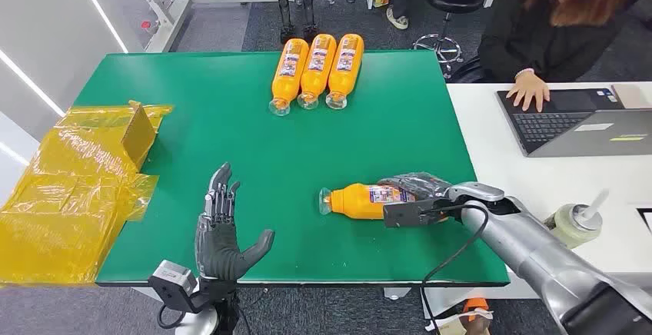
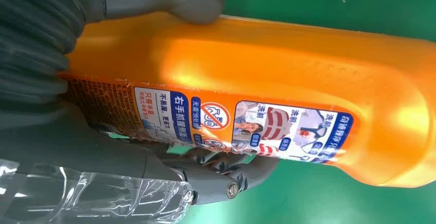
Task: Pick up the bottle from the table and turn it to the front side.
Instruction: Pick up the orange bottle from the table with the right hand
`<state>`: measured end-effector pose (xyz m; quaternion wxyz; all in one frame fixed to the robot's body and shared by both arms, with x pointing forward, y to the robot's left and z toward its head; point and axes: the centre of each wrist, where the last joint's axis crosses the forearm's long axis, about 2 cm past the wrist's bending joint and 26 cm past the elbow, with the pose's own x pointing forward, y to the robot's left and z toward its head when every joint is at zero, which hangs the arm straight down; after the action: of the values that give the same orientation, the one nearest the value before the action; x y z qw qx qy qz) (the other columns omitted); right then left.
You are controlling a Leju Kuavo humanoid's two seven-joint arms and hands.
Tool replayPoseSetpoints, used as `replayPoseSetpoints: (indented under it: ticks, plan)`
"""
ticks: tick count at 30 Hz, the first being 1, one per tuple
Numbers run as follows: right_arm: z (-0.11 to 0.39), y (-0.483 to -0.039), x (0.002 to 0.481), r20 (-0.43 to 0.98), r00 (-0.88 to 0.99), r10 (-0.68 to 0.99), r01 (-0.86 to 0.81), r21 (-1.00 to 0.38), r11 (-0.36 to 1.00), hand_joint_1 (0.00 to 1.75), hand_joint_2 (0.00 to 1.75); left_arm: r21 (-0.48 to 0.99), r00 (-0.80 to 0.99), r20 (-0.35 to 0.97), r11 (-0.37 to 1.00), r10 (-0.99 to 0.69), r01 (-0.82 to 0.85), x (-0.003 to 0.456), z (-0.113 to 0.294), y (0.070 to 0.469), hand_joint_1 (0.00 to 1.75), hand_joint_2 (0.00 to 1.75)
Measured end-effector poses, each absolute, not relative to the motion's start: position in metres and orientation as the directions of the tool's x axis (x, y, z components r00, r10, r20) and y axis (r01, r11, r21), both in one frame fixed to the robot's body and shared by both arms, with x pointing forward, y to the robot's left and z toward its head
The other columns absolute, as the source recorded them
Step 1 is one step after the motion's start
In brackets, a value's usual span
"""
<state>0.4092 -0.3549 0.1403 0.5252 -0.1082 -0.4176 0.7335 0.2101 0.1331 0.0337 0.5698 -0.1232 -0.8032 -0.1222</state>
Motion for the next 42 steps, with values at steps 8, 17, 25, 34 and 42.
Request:
replayPoseSetpoints:
  ticks: [8, 17, 25, 34, 42]
  plan:
    - [0.146, -0.348, 0.415, 0.275, -0.44, 0.855, -0.681, -0.723, -0.118, 1.66, 1.75, 0.055, -0.324, 0.944, 0.94, 0.06, 0.335, 0.21, 0.035, 0.133, 0.0, 1.75]
    - [0.148, -0.344, 0.418, 0.273, -0.445, 0.853, -0.683, -0.72, -0.126, 1.68, 1.75, 0.049, -0.324, 0.944, 0.941, 0.067, 0.336, 0.21, 0.035, 0.134, 0.0, 1.75]
    - [0.149, -0.341, 0.419, 0.277, -0.448, 0.85, -0.657, -0.747, -0.103, 1.71, 1.75, 0.042, -0.325, 0.943, 0.94, 0.076, 0.339, 0.209, 0.036, 0.135, 0.0, 1.75]
    - [0.175, -0.322, 0.425, 0.26, -0.517, 0.816, -0.401, -0.915, 0.037, 1.7, 1.75, 0.048, -0.325, 0.944, 0.949, 0.059, 0.312, 0.204, 0.034, 0.14, 0.0, 1.75]
    - [0.207, -0.302, 0.419, 0.234, -0.6, 0.765, -0.225, -0.967, 0.119, 1.68, 1.75, 0.072, -0.335, 0.941, 0.949, 0.037, 0.307, 0.205, 0.034, 0.142, 0.0, 1.75]
